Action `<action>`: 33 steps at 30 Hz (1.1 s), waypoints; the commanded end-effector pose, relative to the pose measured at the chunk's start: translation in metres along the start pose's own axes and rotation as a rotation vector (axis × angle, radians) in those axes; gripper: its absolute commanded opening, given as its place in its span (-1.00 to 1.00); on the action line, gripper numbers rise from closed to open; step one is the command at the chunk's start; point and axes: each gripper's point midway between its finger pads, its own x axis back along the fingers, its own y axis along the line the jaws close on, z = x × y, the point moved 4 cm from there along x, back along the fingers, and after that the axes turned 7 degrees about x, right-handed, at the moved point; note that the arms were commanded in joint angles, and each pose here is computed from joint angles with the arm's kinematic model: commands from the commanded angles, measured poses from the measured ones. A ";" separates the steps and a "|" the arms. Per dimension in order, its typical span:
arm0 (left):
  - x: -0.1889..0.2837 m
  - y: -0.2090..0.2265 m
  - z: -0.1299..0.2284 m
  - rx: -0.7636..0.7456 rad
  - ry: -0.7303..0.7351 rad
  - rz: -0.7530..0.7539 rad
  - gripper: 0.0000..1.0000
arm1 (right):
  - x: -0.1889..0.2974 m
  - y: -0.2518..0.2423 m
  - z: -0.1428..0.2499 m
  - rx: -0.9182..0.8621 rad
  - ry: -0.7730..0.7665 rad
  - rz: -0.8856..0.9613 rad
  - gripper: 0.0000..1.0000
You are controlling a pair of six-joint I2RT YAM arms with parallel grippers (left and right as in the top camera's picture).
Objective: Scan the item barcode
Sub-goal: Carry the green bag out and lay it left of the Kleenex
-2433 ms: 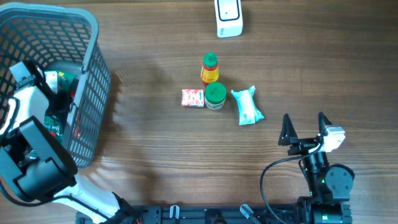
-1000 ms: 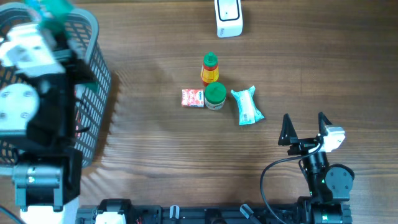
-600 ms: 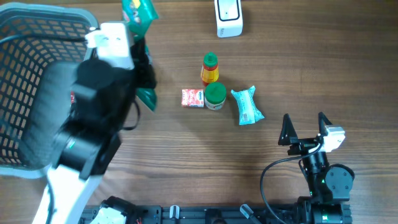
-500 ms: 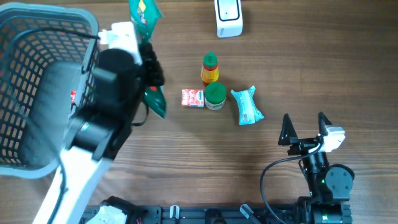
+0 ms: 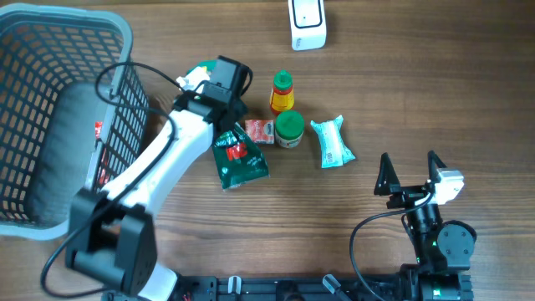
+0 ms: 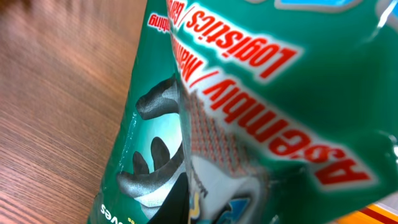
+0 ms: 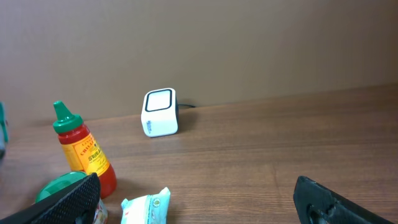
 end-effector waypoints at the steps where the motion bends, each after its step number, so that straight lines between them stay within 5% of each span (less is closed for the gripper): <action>1: -0.007 -0.001 0.004 0.015 -0.008 -0.022 -0.92 | 0.000 0.000 -0.001 0.011 -0.010 0.002 0.99; 3: -0.007 -0.003 0.003 0.018 -0.012 -0.012 -0.85 | 0.000 0.000 -0.002 0.011 -0.011 0.002 0.99; 9: 0.013 -0.009 -0.005 0.023 -0.037 0.048 0.30 | 0.000 0.000 -0.001 0.011 -0.010 0.002 0.99; 14: 0.056 -0.016 -0.024 -0.010 -0.114 0.150 0.48 | 0.000 0.000 -0.001 0.011 -0.010 0.002 0.99; 17: 0.091 -0.021 -0.041 -0.077 -0.207 0.235 0.75 | 0.000 0.000 -0.002 0.011 -0.011 0.002 0.99; 18: 0.109 -0.024 -0.049 -0.123 -0.263 0.277 0.99 | 0.000 0.000 -0.002 0.011 -0.011 0.002 1.00; 27: 0.256 0.002 -0.119 -0.285 -0.828 0.375 1.00 | 0.000 0.000 -0.002 0.011 -0.011 0.002 1.00; 33: 0.303 0.082 -0.178 -0.099 -1.040 0.225 1.00 | 0.000 0.000 -0.002 0.011 -0.011 0.002 0.99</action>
